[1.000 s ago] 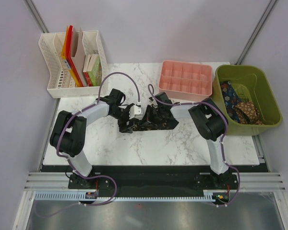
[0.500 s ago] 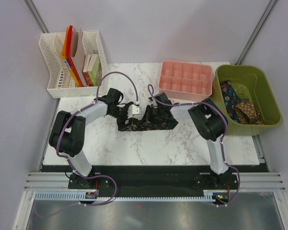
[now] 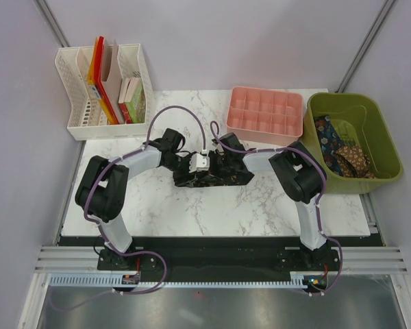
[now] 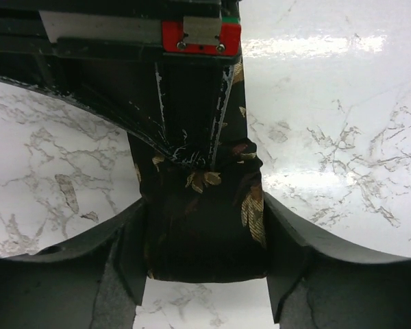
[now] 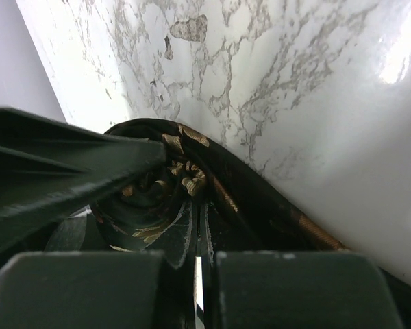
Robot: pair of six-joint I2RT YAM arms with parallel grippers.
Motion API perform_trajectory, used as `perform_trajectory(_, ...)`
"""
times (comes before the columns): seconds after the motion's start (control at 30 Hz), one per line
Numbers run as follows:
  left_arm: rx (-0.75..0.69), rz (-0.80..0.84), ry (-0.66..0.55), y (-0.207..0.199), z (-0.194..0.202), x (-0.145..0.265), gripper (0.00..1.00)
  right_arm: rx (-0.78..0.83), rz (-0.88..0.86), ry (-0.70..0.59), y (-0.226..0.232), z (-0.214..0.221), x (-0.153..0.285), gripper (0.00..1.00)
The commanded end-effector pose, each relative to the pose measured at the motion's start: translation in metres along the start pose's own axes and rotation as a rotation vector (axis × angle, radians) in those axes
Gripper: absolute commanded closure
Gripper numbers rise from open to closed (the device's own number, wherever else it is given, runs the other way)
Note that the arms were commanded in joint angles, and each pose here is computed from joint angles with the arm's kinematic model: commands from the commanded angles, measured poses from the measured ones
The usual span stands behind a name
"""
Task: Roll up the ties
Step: Roll the tie at the center of the board.
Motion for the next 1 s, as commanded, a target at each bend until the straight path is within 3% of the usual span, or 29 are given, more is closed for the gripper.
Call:
perform_trajectory(0.0,0.010,-0.028,0.022,0.007,0.000,-0.001,0.38,0.039,0.113,-0.077,-0.018,-0.003,0.000,1.00)
perform_trajectory(0.43,0.034,0.008,0.038,-0.008,0.011,-0.004,0.55,0.171,-0.022,-0.167,0.045,-0.030,0.029,1.00)
perform_trajectory(0.67,0.036,0.028,0.051,-0.010,0.013,-0.005,0.64,0.189,-0.028,-0.167,0.053,-0.031,0.036,1.00)
perform_trajectory(0.97,0.033,0.027,0.049,-0.009,0.010,-0.002,0.63,0.208,0.042,-0.172,0.024,-0.043,0.018,1.00)
Point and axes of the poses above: each gripper's point midway between its finger pads, its own x axis back along the fingers, its own y axis along the line the jaws close on, z = x × y, the point moved 5 cm from there along x, back along the fingers, and after that the axes turned 1 degree about x, right-handed, at the moved point
